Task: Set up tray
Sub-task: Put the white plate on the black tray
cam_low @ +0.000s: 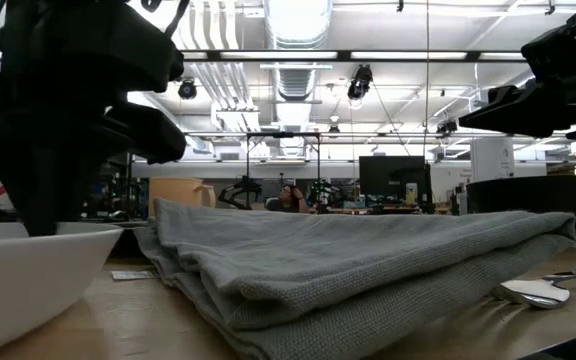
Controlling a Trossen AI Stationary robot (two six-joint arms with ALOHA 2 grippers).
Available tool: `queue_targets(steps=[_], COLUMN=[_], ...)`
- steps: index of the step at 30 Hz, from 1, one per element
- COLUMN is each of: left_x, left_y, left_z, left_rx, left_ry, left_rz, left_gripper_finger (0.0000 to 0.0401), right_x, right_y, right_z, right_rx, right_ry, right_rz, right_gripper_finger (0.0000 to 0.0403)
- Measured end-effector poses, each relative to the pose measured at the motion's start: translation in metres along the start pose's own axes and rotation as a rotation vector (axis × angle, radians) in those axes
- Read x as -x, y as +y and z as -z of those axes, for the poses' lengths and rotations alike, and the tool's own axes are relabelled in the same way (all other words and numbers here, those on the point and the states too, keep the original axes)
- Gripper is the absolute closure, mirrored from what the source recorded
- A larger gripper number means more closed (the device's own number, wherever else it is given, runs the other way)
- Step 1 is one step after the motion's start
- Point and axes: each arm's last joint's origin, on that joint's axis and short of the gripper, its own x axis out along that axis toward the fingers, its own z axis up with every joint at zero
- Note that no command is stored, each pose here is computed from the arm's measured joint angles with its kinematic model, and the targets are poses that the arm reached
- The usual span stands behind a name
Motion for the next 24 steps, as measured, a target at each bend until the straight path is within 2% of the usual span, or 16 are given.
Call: queue_targets(steps=[8, 19, 24], left_x=[0.003, 0.020, 0.039], left_y=[-0.003, -0.006, -0.007], left_z=[-0.004, -0.014, -0.027], left_rx=[-0.110, -0.154, -0.276], left_ry=[-0.011, 0.028, -0.020], left_rz=[0.068, 0.091, 0.090], left_gripper_finger=[0.0401, 0.0401, 0.0400], right_x=[0.000, 0.000, 0.000], right_y=[0.000, 0.000, 0.000], right_z=[0.000, 0.000, 0.000], right_rx=[0.000, 0.000, 0.000], right_ry=[-0.001, 0.000, 0.000], right_rz=[0.001, 0.000, 0.000], right_gripper_finger=[0.0280, 0.0280, 0.0280])
